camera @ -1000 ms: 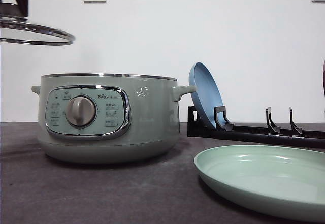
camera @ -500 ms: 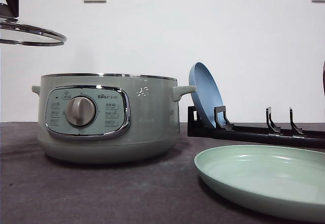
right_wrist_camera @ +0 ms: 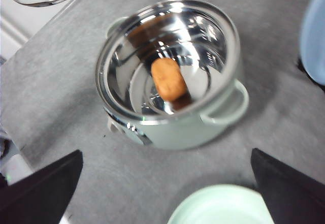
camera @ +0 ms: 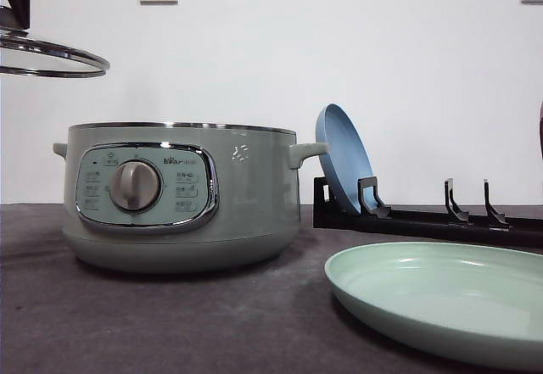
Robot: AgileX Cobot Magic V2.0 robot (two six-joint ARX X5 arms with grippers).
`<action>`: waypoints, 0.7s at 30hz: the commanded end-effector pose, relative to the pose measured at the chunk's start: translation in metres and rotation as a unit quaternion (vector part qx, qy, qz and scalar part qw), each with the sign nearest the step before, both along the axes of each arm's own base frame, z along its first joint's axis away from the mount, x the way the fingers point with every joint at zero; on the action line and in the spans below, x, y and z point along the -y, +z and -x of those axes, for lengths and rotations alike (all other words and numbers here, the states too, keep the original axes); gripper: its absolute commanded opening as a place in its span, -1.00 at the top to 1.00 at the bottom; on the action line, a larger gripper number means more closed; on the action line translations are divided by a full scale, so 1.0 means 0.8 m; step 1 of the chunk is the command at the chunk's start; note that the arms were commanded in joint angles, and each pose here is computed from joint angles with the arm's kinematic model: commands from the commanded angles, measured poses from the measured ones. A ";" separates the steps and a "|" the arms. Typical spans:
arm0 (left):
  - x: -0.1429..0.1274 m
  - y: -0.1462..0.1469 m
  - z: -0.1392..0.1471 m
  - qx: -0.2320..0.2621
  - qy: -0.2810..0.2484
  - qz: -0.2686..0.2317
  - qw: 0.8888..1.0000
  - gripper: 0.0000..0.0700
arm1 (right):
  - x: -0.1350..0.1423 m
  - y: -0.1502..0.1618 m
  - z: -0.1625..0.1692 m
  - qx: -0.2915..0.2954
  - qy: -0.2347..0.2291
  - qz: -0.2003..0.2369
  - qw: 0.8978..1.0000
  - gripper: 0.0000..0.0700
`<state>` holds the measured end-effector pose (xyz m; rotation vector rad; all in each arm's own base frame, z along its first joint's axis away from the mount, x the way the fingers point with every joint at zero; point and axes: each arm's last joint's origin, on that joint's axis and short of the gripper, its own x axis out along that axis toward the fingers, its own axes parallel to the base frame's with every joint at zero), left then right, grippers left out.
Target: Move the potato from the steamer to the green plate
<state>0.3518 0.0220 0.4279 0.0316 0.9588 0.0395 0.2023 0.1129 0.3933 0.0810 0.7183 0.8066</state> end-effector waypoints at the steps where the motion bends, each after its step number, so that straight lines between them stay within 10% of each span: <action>1: -0.001 0.023 0.009 0.046 0.003 -0.001 0.999 1.00 | -0.018 0.007 -0.021 0.009 0.022 0.009 1.000 -0.92; 21: -0.002 0.024 0.008 0.052 0.003 -0.001 0.999 1.00 | -0.228 -0.055 -0.165 -0.033 0.171 0.154 0.973 -0.92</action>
